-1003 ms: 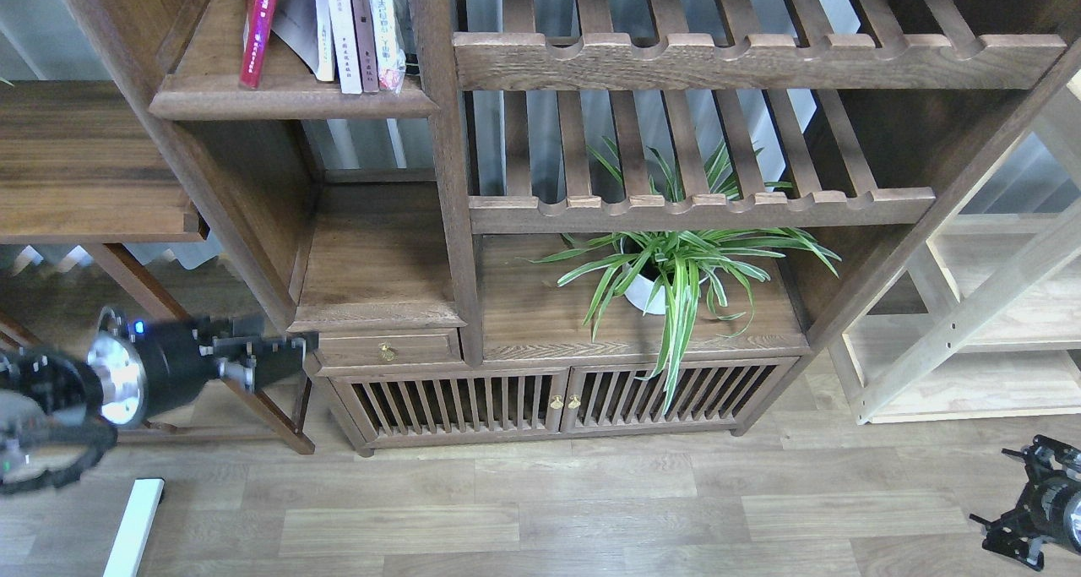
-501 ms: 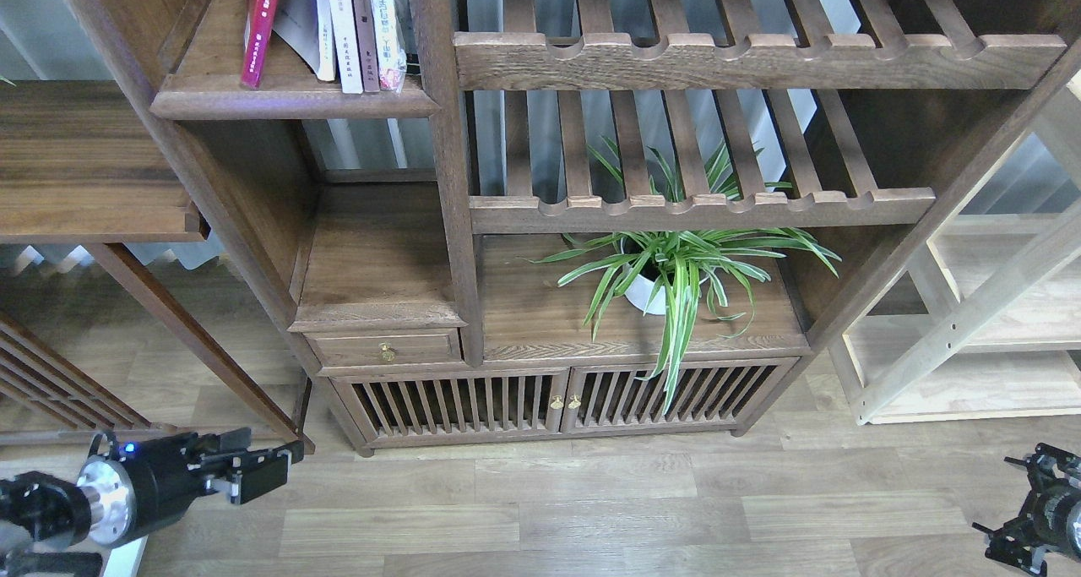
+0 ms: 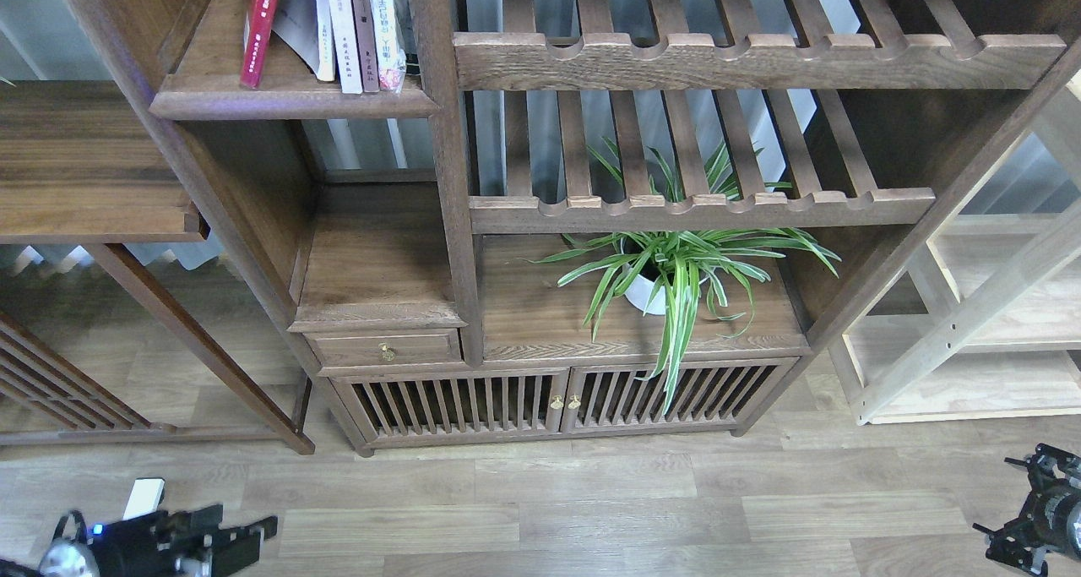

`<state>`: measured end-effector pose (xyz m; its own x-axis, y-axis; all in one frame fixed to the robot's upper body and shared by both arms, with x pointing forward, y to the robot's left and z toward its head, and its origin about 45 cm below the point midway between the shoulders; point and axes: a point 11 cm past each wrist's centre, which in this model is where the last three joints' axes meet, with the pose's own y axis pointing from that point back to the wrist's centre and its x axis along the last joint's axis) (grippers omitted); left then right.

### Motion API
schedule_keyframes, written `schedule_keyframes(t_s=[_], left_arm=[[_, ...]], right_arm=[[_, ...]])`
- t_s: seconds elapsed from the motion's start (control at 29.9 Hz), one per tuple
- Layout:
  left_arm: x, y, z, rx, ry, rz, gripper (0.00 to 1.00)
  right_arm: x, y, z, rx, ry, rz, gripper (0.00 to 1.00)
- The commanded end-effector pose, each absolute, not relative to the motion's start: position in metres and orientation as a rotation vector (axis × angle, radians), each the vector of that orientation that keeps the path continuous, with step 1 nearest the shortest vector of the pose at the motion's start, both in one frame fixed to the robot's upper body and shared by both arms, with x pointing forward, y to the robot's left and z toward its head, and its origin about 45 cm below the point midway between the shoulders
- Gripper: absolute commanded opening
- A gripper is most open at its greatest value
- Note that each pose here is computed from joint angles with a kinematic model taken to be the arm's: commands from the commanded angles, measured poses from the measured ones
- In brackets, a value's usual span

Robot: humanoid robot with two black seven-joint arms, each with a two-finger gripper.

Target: Organize books on shelf

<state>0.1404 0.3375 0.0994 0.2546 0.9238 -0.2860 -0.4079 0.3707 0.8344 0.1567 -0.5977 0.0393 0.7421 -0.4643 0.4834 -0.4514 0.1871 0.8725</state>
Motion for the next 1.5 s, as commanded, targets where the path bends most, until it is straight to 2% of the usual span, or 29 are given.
schedule_keyframes(t_s=[0.0, 0.4, 0.5, 0.8, 1.17, 1.47], left_arm=[[0.120, 0.337, 0.090, 0.739, 0.907, 0.998, 0.79], [0.050, 0.344, 0.052, 0.817, 0.965, 0.982, 0.79], [0.028, 0.358, 0.026, 0.866, 0.989, 1.024, 0.79], [-0.027, 0.340, -0.042, 0.931, 1.072, 1.052, 0.80], [-0.047, 0.307, -0.096, 0.989, 1.097, 1.096, 0.82], [-0.063, 0.284, -0.132, 1.119, 1.110, 1.137, 0.89]], right_arm=[[0.156, -0.599, 0.040, 1.427, -0.800, -0.011, 1.00], [0.145, -0.598, 0.034, 1.423, -0.788, -0.027, 1.00], [0.142, -0.598, 0.032, 1.422, -0.787, -0.032, 1.00], [0.138, -0.595, 0.028, 1.426, -0.785, -0.037, 1.00], [0.118, -0.574, 0.002, 1.443, -0.825, -0.068, 1.00], [0.094, -0.527, -0.044, 1.451, -0.922, -0.121, 1.00]])
